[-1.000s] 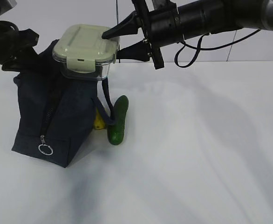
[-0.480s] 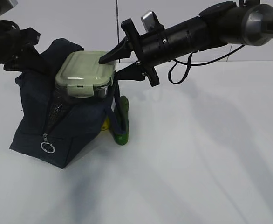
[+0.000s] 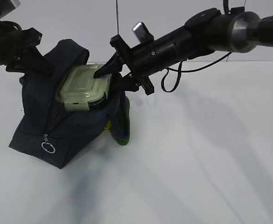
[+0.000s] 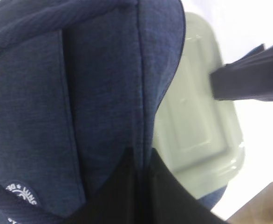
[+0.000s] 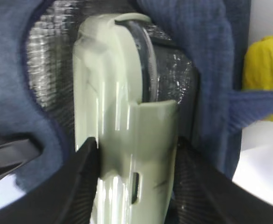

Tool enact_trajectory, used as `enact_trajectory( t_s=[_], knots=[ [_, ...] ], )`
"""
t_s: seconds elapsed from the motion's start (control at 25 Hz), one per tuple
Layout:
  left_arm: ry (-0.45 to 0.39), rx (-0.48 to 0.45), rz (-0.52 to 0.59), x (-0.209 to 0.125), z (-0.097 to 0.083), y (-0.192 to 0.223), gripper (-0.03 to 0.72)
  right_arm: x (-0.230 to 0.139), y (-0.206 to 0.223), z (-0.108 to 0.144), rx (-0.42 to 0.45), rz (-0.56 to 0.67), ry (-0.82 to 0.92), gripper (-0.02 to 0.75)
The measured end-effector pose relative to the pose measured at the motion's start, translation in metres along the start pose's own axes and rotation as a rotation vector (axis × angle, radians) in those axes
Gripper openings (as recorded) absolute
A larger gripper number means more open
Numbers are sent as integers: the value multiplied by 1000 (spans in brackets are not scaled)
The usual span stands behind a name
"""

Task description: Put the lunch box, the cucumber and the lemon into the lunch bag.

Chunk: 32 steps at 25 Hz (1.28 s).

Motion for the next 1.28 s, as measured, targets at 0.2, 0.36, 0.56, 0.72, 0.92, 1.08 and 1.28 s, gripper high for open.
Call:
enact_trajectory(
  t_s=[0.2, 0.36, 0.56, 0.72, 0.92, 1.08, 1.28],
  knots=[
    [-7, -4, 3, 0, 0, 2, -3, -2, 20, -13, -12, 0, 12, 351],
    [-9, -6, 3, 0, 0, 2, -3, -3, 30, -12, -4, -9, 0, 351],
    [-13, -11, 2, 0, -1, 2, -3, 1, 38, -1, 32, -55, -53, 351],
    [-14, -14, 3, 0, -1, 2, -3, 1, 45, 12, 80, -78, -128, 351],
    [-13, -16, 4, 0, -2, 2, -3, 7, 46, 19, 105, -122, -170, 351],
    [-12, -17, 6, -1, -2, 2, -3, 8, 46, 19, 105, -131, -183, 351],
    [26, -31, 26, -6, -15, 9, -3, 5, 53, 19, 105, -127, -196, 351]
  ],
)
Point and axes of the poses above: a point on each arm's last joint axis where the gripper is mounted, y pointing out along that axis toward the gripper, z along the wrist's bending axis when the last joint is at zero, x = y × z, the point moved 10 cm from there along y, pointing out along that axis toward the gripper, and after that the axes turned 1 degree about y, right-handed, at the moved point
